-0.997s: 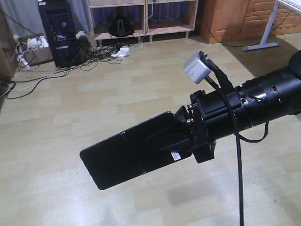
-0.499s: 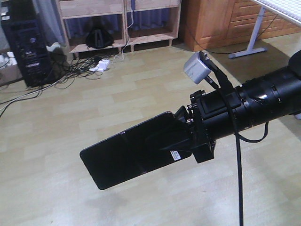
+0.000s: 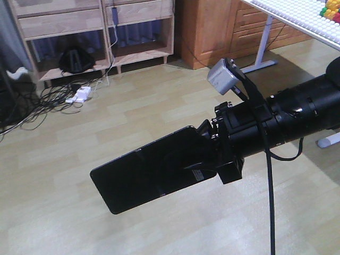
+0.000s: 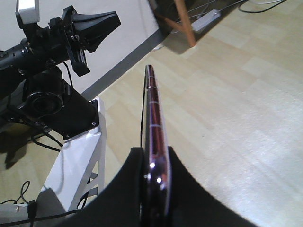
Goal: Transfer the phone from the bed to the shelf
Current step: 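Hold the phone while the base drives to the wooden shelf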
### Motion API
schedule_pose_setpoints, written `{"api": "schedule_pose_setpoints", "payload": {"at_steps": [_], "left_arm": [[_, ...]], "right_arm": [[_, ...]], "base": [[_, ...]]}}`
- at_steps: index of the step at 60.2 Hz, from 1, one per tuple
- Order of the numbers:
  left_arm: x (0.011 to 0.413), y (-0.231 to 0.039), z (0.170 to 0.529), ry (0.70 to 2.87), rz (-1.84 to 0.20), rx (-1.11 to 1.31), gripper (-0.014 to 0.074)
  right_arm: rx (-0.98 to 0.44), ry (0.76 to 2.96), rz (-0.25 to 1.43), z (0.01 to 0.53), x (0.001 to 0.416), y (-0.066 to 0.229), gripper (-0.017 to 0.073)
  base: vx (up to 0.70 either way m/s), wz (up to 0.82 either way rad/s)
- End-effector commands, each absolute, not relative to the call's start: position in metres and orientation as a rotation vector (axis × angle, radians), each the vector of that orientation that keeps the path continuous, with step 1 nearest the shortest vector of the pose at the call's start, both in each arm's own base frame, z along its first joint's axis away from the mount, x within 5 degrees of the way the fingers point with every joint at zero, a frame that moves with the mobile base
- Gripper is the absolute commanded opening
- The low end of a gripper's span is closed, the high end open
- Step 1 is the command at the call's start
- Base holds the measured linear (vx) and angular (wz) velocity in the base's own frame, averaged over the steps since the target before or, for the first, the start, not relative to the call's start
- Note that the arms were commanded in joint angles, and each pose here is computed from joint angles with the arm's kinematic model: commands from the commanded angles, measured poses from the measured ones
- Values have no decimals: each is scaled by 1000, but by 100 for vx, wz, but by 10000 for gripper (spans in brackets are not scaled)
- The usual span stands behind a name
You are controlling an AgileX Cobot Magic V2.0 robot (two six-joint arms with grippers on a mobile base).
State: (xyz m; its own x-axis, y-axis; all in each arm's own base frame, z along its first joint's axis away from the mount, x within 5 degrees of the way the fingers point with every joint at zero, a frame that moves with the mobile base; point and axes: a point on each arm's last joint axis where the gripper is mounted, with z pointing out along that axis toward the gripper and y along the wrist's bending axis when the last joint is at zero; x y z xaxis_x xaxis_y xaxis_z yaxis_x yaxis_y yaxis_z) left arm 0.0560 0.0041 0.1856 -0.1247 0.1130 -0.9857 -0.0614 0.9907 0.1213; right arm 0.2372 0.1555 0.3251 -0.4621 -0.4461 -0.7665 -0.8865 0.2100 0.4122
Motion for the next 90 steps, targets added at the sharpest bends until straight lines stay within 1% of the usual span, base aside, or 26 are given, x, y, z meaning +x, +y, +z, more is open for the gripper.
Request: {"api": "schedule_pose_setpoints", "payload": {"at_steps": [1,90], "left_arm": [[55,4,200,1585,145,23,1],[55,4,200,1585,145,23,1]], "right_arm": [[-1238,1894,1295,348,226,157,-2],[-1238,1894,1295,348,226,157,-2]], "base": [[52,-19],[51,-10]]}}
